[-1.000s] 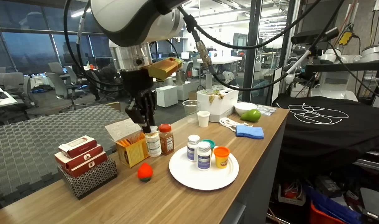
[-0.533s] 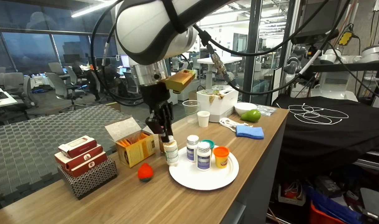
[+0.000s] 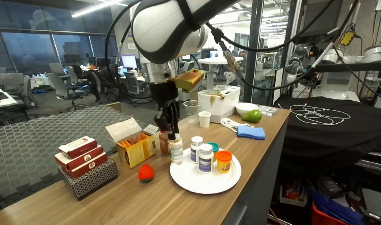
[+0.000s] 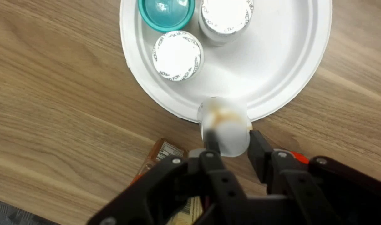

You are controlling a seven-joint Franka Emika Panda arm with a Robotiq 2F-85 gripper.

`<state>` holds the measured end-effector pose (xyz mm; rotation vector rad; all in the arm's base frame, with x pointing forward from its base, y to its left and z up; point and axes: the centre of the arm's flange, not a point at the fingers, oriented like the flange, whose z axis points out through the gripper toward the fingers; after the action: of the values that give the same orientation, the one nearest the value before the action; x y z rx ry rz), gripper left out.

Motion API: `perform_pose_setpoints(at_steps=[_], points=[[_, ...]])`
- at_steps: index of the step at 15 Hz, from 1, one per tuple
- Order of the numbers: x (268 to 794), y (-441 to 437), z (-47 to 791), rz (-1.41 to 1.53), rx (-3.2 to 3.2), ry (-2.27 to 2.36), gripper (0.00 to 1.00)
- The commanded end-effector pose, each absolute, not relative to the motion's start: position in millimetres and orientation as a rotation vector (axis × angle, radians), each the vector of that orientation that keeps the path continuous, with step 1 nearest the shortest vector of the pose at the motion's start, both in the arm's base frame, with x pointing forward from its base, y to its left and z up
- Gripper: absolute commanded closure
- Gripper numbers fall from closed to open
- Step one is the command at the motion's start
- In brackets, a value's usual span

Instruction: Pick up the bottles and small containers from the table and put them on the plate.

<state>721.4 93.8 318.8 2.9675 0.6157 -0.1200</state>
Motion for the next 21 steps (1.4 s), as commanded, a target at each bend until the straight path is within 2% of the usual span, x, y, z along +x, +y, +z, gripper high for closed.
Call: perform_pose_setpoints(at_steps=[1, 10, 21], points=[[697.4, 89.2, 327.3, -0.074, 2.983, 0.625, 0.78], [676.0, 89.3, 320.0, -0.142, 2.968, 0.643, 0.78], [679.7, 82.2, 306.8, -0.095, 2.951, 0.681, 0.79]])
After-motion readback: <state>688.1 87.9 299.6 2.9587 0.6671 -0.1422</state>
